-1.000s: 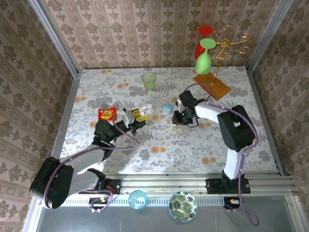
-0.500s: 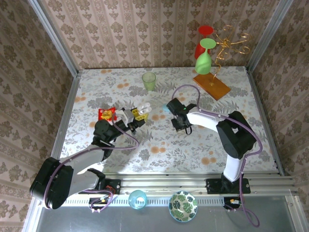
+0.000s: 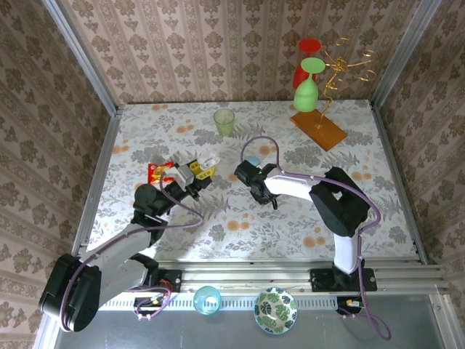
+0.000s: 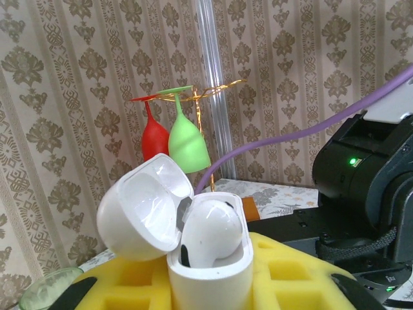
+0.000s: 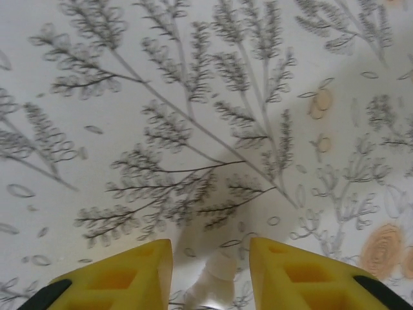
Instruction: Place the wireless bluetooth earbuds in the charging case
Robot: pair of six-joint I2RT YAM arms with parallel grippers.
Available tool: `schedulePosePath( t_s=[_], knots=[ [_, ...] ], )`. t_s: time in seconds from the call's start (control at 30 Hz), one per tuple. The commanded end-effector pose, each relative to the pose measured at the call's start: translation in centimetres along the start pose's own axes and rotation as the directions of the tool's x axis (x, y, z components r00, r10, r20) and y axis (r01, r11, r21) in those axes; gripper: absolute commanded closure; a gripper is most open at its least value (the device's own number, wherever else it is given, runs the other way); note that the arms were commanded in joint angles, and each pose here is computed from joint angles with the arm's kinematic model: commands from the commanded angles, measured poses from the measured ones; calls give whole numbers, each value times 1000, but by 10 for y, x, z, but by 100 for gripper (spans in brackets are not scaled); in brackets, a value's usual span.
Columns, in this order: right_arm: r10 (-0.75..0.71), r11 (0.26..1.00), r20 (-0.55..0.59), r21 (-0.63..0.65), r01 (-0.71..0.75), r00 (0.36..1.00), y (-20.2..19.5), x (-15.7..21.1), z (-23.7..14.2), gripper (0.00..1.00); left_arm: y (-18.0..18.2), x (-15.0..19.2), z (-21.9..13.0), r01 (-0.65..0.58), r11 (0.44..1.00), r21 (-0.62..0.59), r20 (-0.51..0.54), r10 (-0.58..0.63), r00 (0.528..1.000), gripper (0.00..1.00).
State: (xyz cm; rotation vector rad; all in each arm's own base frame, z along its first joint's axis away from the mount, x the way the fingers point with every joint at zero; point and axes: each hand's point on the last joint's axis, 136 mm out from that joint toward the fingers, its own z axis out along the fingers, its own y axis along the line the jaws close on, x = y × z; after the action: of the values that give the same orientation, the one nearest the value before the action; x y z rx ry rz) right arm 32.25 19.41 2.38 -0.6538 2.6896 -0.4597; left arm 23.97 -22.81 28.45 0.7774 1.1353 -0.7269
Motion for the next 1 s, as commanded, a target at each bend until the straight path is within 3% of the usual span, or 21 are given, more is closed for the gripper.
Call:
schedulePosePath(
  t_s=[0.0,0.23,0.37,0.5,0.7,0.87,0.97],
  knots=[
    [25,994,34,-103,-22,999,15,-4,-13,59,3,-1,-3,-22,1000,-19,4,22,1000,91],
    [137,981,150,-159,-112,979,6,-16,-40,51,3,-3,-3,-22,1000,-18,12,22,1000,91],
    [349,930,182,-193,-314,919,-14,-14,-47,44,3,-2,-2,-21,1000,-12,9,21,1000,91],
    [582,798,125,-282,-533,804,-28,-1,-40,43,2,-1,-2,-19,1000,-8,11,19,1000,91],
    [706,603,-1,-524,-602,708,-17,-3,-33,45,0,0,-2,-18,1000,2,8,18,1000,91],
    [741,504,-83,-587,-633,667,-16,-1,-22,53,0,0,-1,-15,1000,5,11,15,1000,91],
    [743,504,-101,-565,-653,661,-16,8,-13,57,0,1,-1,-10,1000,4,7,10,1000,91]
  ],
)
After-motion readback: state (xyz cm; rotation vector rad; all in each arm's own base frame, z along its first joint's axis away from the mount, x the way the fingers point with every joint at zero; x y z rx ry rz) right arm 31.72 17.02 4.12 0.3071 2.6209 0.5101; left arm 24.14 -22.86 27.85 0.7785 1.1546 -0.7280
